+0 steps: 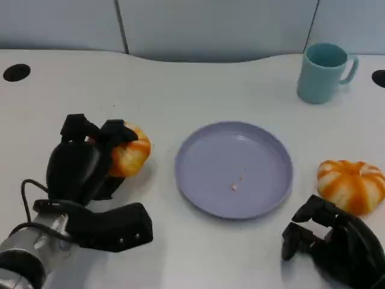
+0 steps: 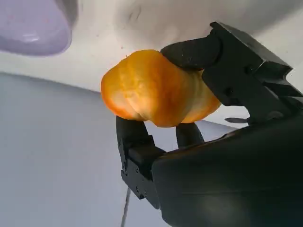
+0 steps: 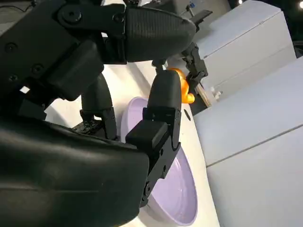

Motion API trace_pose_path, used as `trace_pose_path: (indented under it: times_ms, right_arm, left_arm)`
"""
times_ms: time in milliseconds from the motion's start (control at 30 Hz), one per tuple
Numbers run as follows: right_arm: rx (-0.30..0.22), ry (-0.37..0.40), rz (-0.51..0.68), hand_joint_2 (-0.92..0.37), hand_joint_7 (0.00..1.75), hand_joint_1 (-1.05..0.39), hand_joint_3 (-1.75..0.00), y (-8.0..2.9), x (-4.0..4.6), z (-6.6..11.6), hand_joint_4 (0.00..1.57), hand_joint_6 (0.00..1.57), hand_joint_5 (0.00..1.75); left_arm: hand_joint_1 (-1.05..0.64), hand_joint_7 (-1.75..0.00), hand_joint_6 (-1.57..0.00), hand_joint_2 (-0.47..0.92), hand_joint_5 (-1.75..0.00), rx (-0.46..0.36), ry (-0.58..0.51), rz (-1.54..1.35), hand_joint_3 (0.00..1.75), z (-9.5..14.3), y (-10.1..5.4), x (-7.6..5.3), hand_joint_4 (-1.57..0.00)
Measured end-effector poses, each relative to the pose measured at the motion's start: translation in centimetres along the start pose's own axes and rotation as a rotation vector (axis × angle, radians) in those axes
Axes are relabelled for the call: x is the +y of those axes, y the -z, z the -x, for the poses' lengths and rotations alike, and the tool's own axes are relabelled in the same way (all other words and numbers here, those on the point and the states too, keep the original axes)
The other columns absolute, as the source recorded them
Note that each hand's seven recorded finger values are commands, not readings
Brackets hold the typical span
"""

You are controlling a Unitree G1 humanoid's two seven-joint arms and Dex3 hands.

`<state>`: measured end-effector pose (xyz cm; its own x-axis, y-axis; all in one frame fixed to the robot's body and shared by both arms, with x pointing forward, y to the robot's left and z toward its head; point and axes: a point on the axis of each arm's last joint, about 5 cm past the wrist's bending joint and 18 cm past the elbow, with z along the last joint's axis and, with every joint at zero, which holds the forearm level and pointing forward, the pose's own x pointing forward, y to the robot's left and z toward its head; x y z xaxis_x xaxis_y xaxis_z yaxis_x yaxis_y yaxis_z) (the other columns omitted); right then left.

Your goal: Grasp the bread from the table and place it into the plate.

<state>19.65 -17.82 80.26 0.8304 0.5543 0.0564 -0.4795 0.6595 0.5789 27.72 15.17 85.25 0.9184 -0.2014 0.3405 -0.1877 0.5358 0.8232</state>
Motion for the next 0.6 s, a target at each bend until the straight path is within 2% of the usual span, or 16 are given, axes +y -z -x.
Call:
trace_pose_path:
  times_ms: [167, 233, 300, 400, 467, 600]
  right_arm:
    - [0.002, 0.003, 0.013, -0.47, 1.06, -0.38, -0.97, -0.1, 0.04, -0.1, 0.60, 0.70, 1.59]
    - [0.003, 0.001, 0.015, -0.48, 1.06, -0.38, -0.96, -0.1, 0.08, -0.1, 0.60, 0.70, 1.60]
    - [0.005, 0.003, 0.015, -0.49, 1.06, -0.37, -0.96, -0.1, 0.06, -0.1, 0.59, 0.70, 1.59]
    - [0.005, 0.001, 0.019, -0.49, 1.08, -0.38, -0.94, -0.1, 0.08, -0.2, 0.59, 0.70, 1.60]
    - [0.009, 0.002, 0.016, -0.48, 1.08, -0.38, -0.94, -0.1, 0.15, -0.2, 0.60, 0.70, 1.61]
    - [0.015, 0.004, 0.008, -0.48, 1.06, -0.36, -0.96, -0.2, 0.19, -0.3, 0.61, 0.71, 1.59]
  left_arm:
    - [-0.11, -1.75, -0.68, 0.48, -1.75, 0.001, -0.013, 0.141, 1.23, -1.4, -1.4, 0.4, -0.86]
    - [-0.09, -1.75, -0.71, 0.34, -1.75, -0.005, -0.011, 0.206, 1.53, -2.0, -2.1, 0.6, -0.89]
    - [-0.11, -1.75, -0.73, 0.31, -1.75, -0.021, 0.000, 0.339, 1.60, -2.9, -3.2, 1.1, -0.91]
    - [-0.16, -1.75, -0.75, 0.32, -1.75, -0.122, 0.056, 0.447, 1.58, -4.3, -5.2, 2.1, -0.93]
    - [-0.20, -1.75, -0.77, 0.33, -1.75, -0.195, 0.147, 0.446, 1.55, -4.9, -6.2, 2.6, -0.93]
    - [-0.25, -1.75, -0.78, 0.35, -1.75, -0.251, 0.286, 0.419, 1.51, -5.4, -6.8, 2.8, -0.94]
